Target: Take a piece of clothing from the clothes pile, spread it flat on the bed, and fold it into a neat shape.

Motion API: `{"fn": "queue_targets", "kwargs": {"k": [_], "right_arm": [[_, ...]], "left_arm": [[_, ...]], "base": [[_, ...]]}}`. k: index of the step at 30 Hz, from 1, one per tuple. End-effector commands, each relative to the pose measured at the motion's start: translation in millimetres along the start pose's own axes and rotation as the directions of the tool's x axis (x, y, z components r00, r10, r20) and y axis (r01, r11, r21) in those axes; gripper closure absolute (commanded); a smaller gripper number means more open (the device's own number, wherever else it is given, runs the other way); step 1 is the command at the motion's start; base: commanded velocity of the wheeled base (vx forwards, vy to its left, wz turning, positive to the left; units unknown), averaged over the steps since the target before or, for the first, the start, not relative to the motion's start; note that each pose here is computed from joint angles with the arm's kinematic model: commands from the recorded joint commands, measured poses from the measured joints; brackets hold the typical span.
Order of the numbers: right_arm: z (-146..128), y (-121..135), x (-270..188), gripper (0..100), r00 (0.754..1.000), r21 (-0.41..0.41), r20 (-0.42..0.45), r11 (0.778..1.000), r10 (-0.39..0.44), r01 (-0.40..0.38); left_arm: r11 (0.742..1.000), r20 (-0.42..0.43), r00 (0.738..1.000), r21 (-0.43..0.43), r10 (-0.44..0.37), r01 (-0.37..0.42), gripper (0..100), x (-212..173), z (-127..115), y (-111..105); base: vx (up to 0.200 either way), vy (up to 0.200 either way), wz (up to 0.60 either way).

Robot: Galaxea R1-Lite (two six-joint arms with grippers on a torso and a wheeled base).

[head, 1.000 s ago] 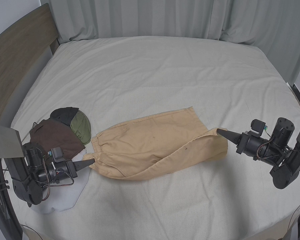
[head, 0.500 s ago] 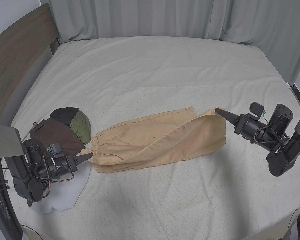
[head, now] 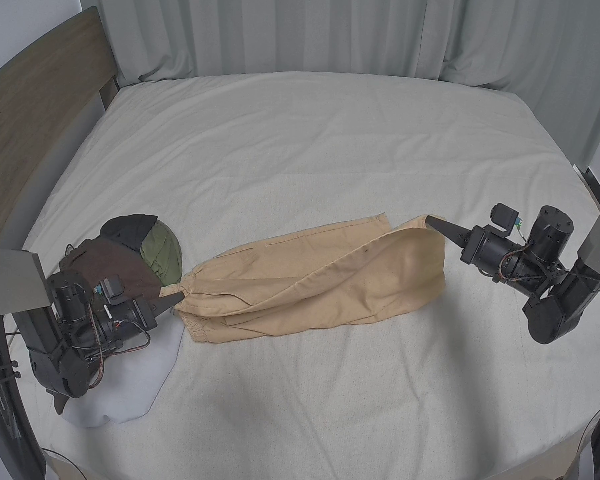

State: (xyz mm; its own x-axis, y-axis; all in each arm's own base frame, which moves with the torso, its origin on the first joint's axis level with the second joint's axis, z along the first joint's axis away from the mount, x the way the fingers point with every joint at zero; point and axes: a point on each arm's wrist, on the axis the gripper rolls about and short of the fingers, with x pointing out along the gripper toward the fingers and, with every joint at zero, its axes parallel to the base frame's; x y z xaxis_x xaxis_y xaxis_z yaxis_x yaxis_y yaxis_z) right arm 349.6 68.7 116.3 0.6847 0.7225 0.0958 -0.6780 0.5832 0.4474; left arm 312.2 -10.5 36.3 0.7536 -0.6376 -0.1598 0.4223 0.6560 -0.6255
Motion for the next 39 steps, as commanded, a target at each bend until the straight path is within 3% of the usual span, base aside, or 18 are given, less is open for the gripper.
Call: {"fn": "queue_targets", "kwargs": {"k": [1,10,19,27,39], "right_arm": [[-1,-5,2,100,1.0,-0.001,0.003,1.0,-0.002,0.002],[-7,-22,18,100,1.0,0.006,0.004,1.0,0.007,-0.008],[-19,-42,36,100,1.0,0.027,0.002,1.0,0.008,-0.008],[-20,-51,47,100,1.0,0.017,0.016,1.0,0.017,-0.017],[-15,-66,64,100,1.0,0.068,0.008,0.998,0.003,-0.004]], "left_arm": [[1.0,0.003,1.0,0.003,-0.003,0.003,100,2,1,0],[1.0,-0.006,1.0,-0.001,-0.002,0.002,100,7,-3,1],[0.999,0.014,0.999,-0.011,0.047,-0.047,100,18,-6,15],[0.994,0.053,0.994,-0.057,0.092,-0.089,100,33,-8,17],[0.99,0.078,0.989,-0.074,0.125,-0.119,100,43,-9,30]], "base": [[0.0,0.0,0.0],[0.0,0.0,0.0],[0.0,0.0,0.0],[0.0,0.0,0.0],[0.0,0.0,0.0]]}}
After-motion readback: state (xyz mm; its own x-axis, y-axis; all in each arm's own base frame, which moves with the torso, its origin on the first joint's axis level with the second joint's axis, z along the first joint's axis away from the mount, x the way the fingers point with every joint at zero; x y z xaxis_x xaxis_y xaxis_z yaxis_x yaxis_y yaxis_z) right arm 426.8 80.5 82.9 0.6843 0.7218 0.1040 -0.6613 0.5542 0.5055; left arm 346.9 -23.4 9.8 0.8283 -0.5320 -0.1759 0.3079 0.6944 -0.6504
